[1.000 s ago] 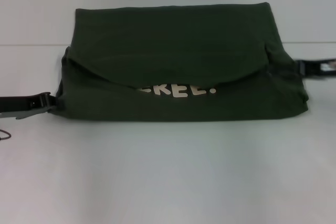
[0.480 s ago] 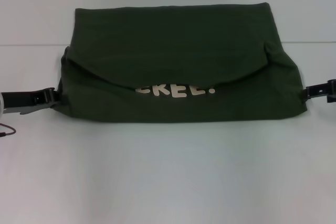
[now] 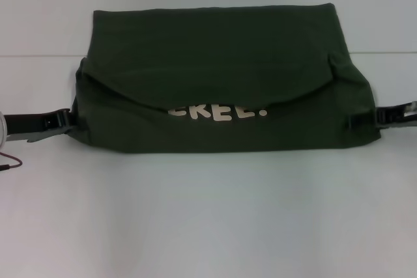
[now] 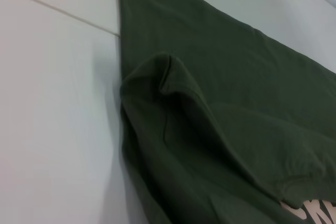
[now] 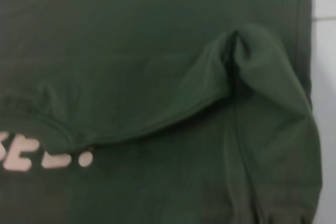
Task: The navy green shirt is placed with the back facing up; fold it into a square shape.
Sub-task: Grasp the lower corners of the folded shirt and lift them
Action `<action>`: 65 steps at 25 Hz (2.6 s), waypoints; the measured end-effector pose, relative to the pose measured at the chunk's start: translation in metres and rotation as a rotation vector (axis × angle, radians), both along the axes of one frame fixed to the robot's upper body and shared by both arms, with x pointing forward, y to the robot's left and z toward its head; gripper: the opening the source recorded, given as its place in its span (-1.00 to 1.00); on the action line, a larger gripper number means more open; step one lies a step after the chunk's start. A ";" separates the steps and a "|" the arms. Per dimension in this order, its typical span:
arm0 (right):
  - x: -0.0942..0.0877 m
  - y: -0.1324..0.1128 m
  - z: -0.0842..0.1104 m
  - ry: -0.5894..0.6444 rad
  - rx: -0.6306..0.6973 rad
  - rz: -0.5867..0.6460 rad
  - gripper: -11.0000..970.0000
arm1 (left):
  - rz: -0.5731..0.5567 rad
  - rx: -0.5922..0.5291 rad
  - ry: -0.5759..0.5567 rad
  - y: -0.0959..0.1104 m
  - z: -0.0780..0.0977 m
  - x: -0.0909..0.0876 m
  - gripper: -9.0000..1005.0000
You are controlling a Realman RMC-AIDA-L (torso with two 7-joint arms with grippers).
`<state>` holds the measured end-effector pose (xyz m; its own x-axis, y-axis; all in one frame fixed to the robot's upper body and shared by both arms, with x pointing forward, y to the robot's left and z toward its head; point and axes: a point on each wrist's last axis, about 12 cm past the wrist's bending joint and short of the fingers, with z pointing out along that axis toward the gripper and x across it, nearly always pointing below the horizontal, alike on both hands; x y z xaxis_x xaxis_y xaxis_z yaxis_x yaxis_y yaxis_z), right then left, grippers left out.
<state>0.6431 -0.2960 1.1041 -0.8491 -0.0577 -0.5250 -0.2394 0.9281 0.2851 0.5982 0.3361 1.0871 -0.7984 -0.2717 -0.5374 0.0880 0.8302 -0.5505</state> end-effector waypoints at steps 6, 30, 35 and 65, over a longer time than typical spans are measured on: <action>0.003 0.013 -0.004 0.006 -0.031 0.024 0.83 | 0.004 -0.001 -0.003 0.000 0.000 0.000 -0.90; 0.002 0.007 -0.002 0.023 -0.062 -0.002 -0.54 | 0.007 -0.004 -0.010 -0.001 0.002 0.002 -0.89; 0.002 0.001 0.000 0.028 -0.075 -0.022 -0.74 | 0.007 -0.006 -0.010 -0.001 0.001 0.002 -0.89; -0.079 -0.056 0.024 0.371 0.068 0.186 -0.83 | -0.449 0.013 0.312 0.024 0.029 -0.075 -0.90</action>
<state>0.5646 -0.3518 1.1285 -0.9597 -0.2038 -0.1933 -0.2707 0.8549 0.4425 0.5228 0.3603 1.1162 -0.9564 0.1375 -0.2577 0.2695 0.7555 -0.5971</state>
